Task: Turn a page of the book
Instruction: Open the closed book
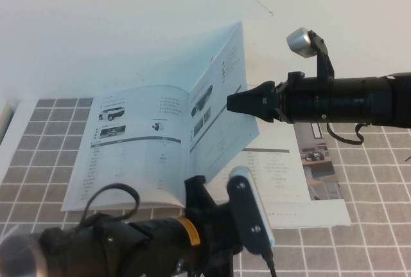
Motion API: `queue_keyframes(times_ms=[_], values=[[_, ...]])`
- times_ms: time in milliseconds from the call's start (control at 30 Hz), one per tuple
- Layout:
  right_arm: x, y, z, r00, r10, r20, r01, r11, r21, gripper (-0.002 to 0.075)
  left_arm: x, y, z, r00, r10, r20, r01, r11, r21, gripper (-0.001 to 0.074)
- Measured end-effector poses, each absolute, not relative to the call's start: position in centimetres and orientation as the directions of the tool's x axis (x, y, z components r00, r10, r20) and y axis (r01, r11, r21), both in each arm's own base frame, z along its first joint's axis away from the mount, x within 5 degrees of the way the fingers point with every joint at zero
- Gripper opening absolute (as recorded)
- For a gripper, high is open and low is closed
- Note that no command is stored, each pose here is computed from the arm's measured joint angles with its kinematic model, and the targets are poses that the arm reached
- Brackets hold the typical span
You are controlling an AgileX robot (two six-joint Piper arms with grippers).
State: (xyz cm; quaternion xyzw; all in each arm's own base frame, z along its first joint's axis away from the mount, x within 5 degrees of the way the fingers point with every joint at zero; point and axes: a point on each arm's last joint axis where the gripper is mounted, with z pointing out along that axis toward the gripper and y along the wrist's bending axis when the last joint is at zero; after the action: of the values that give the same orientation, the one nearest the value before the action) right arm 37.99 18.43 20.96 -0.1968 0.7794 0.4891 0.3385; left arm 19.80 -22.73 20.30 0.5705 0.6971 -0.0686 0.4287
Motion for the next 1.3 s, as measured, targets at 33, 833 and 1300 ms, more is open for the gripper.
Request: queue_keyframes(times_ms=[33,833,1300], values=[[38.0,18.4,21.0,-0.693,0.024,-0.720,-0.638,0.444,0.629,0.0353,19.9,-22.6,20.4,-0.018,0.720,-0.694,0.851,0.376,0.367,-0.0004],[38.0,18.4,20.9,-0.693,0.012,-0.721,-0.640,0.449,0.623,0.0354,25.9,-15.8,24.3,-0.616,0.594,-0.518,0.474,0.804,0.358,-0.0004],[38.0,18.4,20.9,-0.698,0.023,-0.716,-0.630,0.456,0.629,0.0354,22.3,-17.6,22.9,-0.502,0.121,-0.857,0.304,0.952,-0.044,-0.0004]])
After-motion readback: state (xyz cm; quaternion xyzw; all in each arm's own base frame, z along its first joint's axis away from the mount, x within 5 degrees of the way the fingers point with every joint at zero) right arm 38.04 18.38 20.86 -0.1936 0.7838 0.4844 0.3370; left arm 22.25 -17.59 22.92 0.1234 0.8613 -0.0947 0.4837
